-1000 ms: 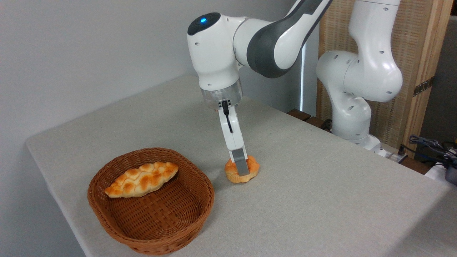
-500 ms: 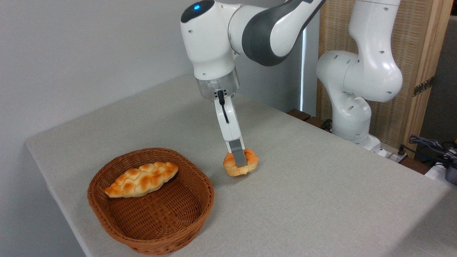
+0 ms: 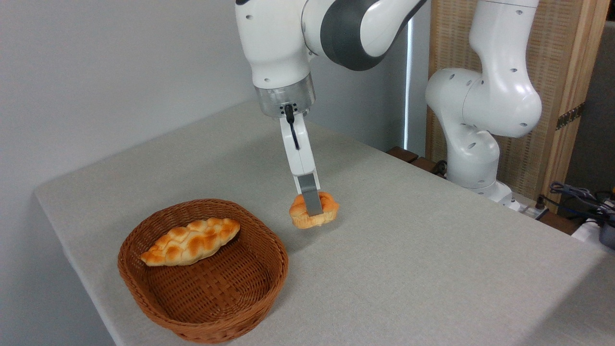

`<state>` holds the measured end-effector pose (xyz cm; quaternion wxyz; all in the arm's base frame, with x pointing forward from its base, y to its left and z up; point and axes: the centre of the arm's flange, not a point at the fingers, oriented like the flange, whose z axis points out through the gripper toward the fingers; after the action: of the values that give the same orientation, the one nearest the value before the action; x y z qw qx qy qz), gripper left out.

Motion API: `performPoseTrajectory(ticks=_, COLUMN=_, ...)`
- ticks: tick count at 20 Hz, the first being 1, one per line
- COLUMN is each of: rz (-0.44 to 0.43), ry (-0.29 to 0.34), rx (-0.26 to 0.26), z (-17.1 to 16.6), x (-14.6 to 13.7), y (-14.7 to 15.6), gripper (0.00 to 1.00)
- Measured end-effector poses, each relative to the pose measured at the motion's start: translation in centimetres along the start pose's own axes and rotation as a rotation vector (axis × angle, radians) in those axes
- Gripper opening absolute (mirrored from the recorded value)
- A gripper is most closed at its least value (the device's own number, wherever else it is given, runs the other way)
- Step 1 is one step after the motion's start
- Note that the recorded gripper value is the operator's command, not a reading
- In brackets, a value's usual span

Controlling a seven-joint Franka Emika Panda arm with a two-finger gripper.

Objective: Put bread into the basket
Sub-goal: 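Lift the orange bun and carry it over the wicker basket, then lower the orange bun into the basket beside the braided roll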

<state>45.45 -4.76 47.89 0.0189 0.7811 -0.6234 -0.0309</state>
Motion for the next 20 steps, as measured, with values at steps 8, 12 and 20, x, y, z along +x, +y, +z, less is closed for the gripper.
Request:
performPoseTrajectory(ticks=8, rz=-0.152, ry=0.186, rx=0.048, z=-5.3, x=-0.7, y=-3.0, gripper=0.39)
performPoseTrajectory(ticks=12, rz=-0.276, ry=0.272, rx=0.029, z=-6.3, x=0.1, y=-5.1, gripper=0.40)
performPoseTrajectory(ticks=20, rz=-0.354, ry=0.316, rx=0.104, z=-4.1, x=0.7, y=-10.1, gripper=0.40)
